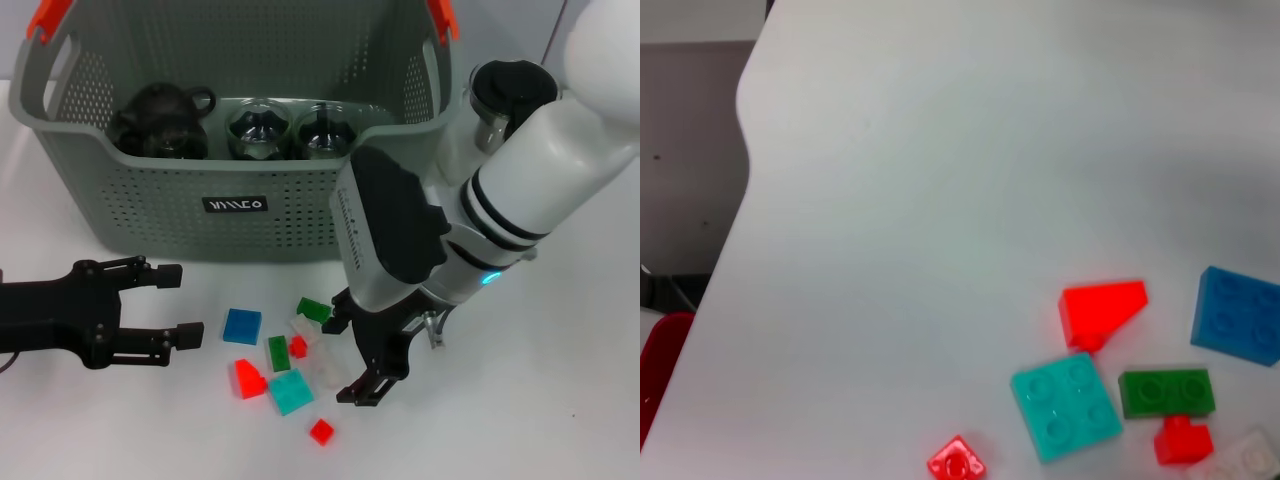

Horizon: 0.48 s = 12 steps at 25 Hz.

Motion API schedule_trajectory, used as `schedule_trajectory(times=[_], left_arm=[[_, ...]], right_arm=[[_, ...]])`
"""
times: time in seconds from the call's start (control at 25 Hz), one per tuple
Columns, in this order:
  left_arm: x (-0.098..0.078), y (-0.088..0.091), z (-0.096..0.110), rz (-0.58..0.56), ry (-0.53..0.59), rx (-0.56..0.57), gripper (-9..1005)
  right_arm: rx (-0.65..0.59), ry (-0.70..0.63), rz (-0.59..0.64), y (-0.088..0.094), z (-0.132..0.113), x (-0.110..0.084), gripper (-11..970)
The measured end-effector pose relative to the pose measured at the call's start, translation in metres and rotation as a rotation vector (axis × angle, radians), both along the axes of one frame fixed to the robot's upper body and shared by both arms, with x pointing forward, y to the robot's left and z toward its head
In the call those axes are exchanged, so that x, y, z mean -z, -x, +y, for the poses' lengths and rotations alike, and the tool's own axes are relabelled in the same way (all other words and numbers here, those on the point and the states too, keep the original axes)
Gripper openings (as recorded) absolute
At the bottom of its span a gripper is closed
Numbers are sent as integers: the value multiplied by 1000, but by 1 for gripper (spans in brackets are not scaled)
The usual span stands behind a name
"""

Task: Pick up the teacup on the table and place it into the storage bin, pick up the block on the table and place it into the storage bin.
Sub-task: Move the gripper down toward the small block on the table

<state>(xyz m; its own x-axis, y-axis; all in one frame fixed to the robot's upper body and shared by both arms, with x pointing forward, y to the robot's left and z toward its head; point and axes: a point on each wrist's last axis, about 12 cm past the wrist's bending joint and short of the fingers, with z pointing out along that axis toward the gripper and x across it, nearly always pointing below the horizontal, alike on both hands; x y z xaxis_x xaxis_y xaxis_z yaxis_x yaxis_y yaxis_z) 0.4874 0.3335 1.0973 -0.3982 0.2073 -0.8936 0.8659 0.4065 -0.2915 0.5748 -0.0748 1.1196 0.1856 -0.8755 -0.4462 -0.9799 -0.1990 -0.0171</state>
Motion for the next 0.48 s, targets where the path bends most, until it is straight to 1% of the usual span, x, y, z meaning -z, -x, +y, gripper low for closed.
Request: schedule_trajectory(times=[0.48], left_arm=[[0,0,0,-1,-1,2,890]], right_arm=[[-11,23,-31,2,8,13,853]])
